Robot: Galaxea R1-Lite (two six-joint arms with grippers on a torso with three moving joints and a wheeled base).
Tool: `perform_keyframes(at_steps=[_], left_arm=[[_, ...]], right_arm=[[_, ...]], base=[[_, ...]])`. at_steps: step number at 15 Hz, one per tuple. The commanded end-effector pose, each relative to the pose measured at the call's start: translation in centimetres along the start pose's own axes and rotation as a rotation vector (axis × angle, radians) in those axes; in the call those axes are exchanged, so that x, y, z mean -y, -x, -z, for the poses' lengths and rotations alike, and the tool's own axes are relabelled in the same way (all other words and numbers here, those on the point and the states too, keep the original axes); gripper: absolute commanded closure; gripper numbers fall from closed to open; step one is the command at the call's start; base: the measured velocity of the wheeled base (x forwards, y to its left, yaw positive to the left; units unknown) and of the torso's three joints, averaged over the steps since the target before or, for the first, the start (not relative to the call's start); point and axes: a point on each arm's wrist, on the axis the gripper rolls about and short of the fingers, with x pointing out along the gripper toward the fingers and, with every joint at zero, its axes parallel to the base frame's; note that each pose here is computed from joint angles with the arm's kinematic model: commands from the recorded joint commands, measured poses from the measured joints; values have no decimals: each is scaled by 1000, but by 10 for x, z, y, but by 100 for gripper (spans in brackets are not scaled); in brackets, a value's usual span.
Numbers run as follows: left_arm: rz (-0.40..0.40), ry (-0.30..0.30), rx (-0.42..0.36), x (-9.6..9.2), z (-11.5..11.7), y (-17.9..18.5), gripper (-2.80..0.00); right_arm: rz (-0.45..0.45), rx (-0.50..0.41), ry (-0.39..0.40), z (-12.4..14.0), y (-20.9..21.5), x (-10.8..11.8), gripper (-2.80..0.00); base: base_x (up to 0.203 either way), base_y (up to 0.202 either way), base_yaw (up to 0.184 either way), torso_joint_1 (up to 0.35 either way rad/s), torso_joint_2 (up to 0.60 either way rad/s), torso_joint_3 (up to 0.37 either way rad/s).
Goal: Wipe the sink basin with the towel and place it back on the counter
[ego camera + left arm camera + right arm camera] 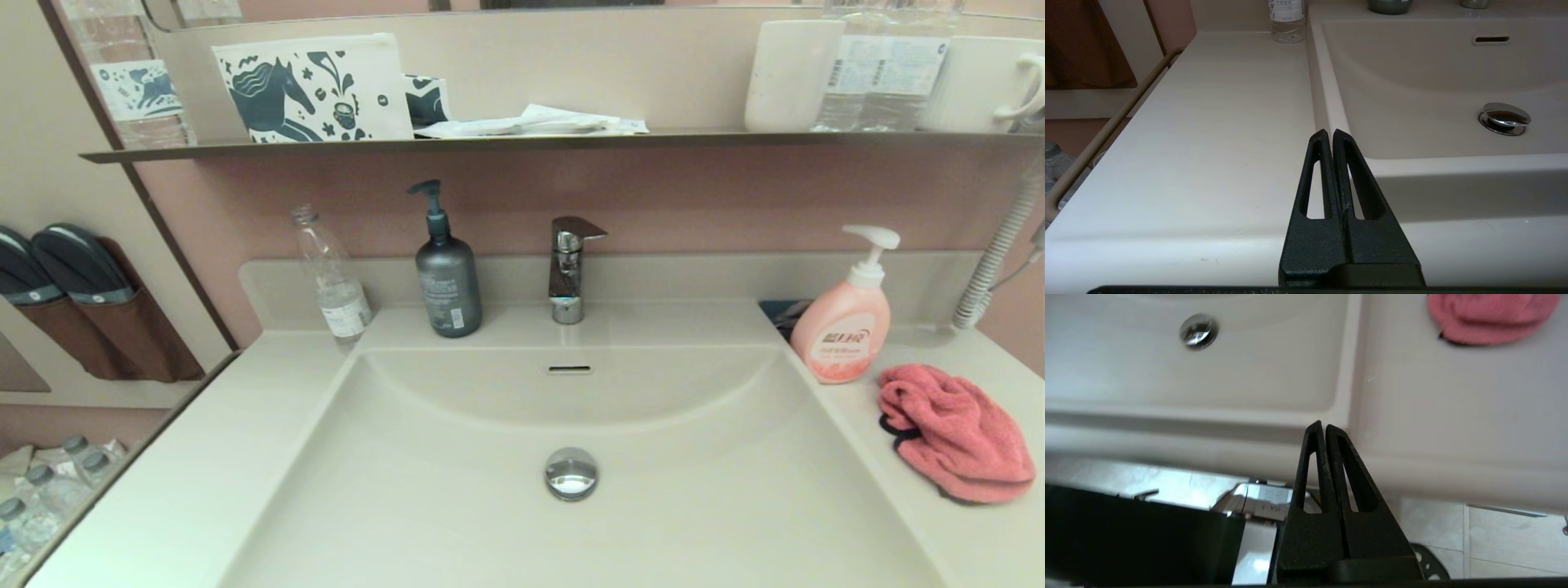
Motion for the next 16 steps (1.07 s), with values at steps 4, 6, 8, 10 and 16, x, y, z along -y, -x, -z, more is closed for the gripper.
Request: perform_keyframes(at_steps=[4,6,8,10,16], left_arm=[[-1,0,-1,0,0,0,0],[0,0,-1,0,0,0,0],[-1,0,-1,0,0,0,0],[-1,0,-1,0,0,0,0],[0,0,-1,0,0,0,0]], right_arm=[[-17,128,63,53,27,1,0],[25,189,74,65,33,2,0],[77,252,83,79,33,5,0],[116,339,95,86,21,10,0],[172,549,131,98,-31,27,0]], base=[[0,0,0,0,0,0],[0,0,0,0,0,0],[0,0,0,0,0,0],[0,0,0,0,0,0],[0,0,0,0,0,0]])
